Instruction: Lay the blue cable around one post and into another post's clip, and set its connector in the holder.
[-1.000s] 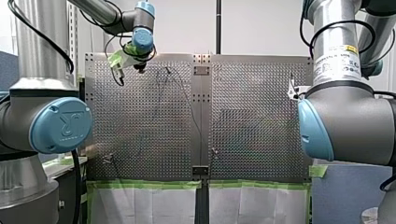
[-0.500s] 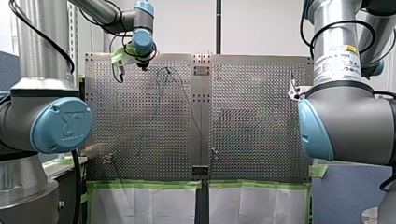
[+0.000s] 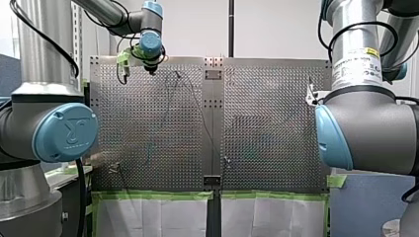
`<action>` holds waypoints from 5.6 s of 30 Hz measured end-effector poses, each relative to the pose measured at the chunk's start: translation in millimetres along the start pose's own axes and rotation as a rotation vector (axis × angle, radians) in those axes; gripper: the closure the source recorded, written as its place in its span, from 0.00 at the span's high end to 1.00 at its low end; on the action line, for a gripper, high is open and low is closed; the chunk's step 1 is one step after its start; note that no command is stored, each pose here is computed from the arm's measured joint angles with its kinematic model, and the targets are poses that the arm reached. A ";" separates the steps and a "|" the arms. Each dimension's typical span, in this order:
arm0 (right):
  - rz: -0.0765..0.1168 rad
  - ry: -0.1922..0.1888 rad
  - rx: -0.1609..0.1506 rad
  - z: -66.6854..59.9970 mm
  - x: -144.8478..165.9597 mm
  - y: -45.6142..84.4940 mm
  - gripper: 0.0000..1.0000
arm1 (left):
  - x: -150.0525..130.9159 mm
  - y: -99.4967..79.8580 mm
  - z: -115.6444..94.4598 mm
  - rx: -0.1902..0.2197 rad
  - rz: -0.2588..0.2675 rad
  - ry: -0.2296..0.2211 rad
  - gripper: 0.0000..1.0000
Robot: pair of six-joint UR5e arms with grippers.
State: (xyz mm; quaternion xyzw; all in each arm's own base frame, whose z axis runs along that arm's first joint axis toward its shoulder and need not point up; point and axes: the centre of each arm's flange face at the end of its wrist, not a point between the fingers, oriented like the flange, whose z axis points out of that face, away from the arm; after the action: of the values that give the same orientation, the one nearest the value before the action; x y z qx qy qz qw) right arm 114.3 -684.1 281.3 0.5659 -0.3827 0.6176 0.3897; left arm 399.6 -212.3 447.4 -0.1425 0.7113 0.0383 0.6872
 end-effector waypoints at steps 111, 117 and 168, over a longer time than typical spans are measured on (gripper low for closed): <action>-0.002 -0.004 -0.003 -1.5 0.0 3.7 1.00 | 55.7 -18.5 -9.2 0.267 0.255 -0.066 1.00; -0.002 -0.003 -0.002 -1.4 0.0 3.7 1.00 | 101.8 -23.5 -8.3 0.332 0.223 -0.007 1.00; -0.003 -0.004 -0.003 -1.7 -0.1 4.6 1.00 | 304.5 37.6 -94.3 0.606 0.129 0.179 1.00</action>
State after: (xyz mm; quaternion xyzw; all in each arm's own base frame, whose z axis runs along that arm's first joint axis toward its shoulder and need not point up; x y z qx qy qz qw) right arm 109.4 -684.4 281.0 0.5670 -0.3836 0.6153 0.3909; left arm 294.3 -245.7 146.0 0.1109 0.7556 -0.1445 0.6292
